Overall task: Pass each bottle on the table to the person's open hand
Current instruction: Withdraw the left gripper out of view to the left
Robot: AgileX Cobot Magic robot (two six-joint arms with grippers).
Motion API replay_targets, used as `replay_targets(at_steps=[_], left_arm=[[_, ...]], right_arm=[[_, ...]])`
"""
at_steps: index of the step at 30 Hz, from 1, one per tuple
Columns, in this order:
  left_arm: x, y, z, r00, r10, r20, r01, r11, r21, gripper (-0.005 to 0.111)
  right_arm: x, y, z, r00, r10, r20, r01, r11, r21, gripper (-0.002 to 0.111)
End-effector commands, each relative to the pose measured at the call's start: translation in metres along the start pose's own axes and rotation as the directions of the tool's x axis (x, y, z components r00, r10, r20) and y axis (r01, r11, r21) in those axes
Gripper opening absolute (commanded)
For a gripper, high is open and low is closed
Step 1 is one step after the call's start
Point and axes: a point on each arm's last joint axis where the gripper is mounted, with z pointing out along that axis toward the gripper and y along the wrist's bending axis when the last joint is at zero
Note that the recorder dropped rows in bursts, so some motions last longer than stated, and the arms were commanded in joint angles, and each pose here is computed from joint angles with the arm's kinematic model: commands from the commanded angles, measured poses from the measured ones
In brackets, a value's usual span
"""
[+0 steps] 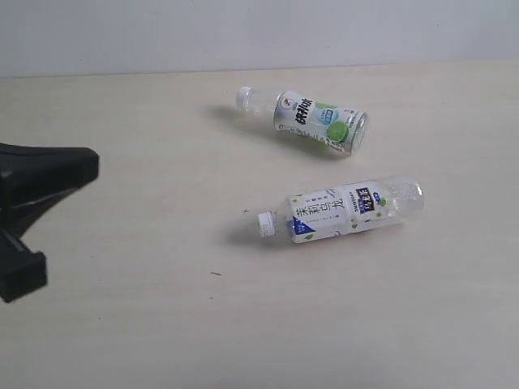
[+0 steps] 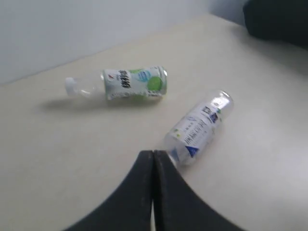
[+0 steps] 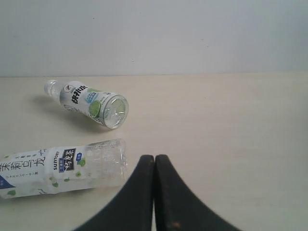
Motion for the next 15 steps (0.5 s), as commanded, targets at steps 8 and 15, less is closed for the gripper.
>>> replay_targets(at_steps=[8,15], left_arm=[[0.017,0.055,-0.03,0.964,-0.165,0.207,0.227,0.918,-0.325,0.0],[0.031,0.076,-0.039,0.927,-0.27,0.261,0.366,0.808,-0.462,0.0]], right_arm=[[0.001,0.0,0.0,1.0,-0.002,0.007,0.002,1.0,0.003,0.0],[0.001,0.0,0.0,1.0,-0.002,0.007,0.002,1.0,0.003,0.0]])
